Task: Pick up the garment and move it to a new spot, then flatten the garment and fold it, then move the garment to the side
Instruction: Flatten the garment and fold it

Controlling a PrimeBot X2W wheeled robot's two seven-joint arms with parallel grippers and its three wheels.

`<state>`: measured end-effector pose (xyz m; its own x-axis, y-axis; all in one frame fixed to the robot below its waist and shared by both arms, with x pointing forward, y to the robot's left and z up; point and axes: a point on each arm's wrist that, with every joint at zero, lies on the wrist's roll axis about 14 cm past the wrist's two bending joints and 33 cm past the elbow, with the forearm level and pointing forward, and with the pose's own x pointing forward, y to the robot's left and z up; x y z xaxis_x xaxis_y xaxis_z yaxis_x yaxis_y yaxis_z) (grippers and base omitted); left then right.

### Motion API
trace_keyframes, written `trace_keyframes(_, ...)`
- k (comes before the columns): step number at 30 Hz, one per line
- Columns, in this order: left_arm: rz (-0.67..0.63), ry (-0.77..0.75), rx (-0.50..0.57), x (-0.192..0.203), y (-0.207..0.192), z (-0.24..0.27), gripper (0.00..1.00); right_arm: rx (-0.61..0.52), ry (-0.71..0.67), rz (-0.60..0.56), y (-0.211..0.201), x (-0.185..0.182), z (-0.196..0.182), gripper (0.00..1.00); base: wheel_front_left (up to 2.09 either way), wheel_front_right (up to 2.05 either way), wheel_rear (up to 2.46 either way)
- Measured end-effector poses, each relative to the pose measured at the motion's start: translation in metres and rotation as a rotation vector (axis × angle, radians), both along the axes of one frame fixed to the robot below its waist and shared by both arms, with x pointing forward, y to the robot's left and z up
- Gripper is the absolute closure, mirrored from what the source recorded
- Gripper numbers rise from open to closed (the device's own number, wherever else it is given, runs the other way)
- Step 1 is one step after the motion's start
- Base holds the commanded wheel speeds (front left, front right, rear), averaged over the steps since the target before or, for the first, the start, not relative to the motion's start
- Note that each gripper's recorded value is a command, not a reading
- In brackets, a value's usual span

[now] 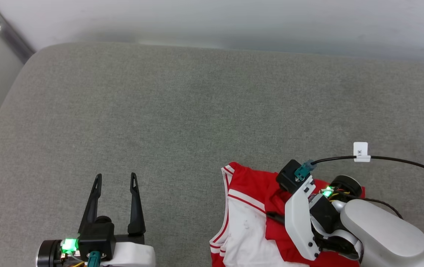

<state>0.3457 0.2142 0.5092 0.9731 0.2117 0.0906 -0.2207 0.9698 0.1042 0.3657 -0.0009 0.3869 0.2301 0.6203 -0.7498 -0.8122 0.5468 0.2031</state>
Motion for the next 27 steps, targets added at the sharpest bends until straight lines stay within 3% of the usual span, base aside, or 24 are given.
trace_keyframes(1, -0.002, -0.001, -0.001, 0.000, 0.000, 0.000, 0.00, 0.024, -0.011, -0.007, 0.002, 0.001, 0.004, 0.00, 0.00, 0.00, 0.00)
trace_keyframes(6, -0.009, -0.013, -0.004, -0.005, -0.001, 0.004, 0.00, 0.141, -0.155, -0.027, 0.000, 0.014, 0.045, 0.00, 0.00, 0.00, 0.00)
trace_keyframes(10, -0.015, -0.031, -0.004, -0.010, -0.002, 0.009, 0.00, 0.248, -0.377, -0.093, -0.017, 0.041, 0.094, 0.00, 0.00, 0.00, 0.00)
trace_keyframes(16, -0.025, -0.046, -0.008, -0.015, -0.003, 0.013, 0.00, 0.417, -0.748, -0.324, -0.077, 0.076, 0.160, 0.00, 0.00, 0.00, 0.00)
trace_keyframes(21, -0.042, -0.067, -0.011, -0.016, -0.007, 0.019, 0.00, 0.431, -0.949, -0.524, -0.133, 0.077, 0.174, 0.00, 0.00, 0.00, 0.00)
trace_keyframes(27, -0.063, -0.085, -0.016, -0.020, -0.011, 0.024, 0.00, 0.437, -1.025, -0.713, -0.162, 0.051, 0.171, 0.00, 0.00, 0.00, 0.00)
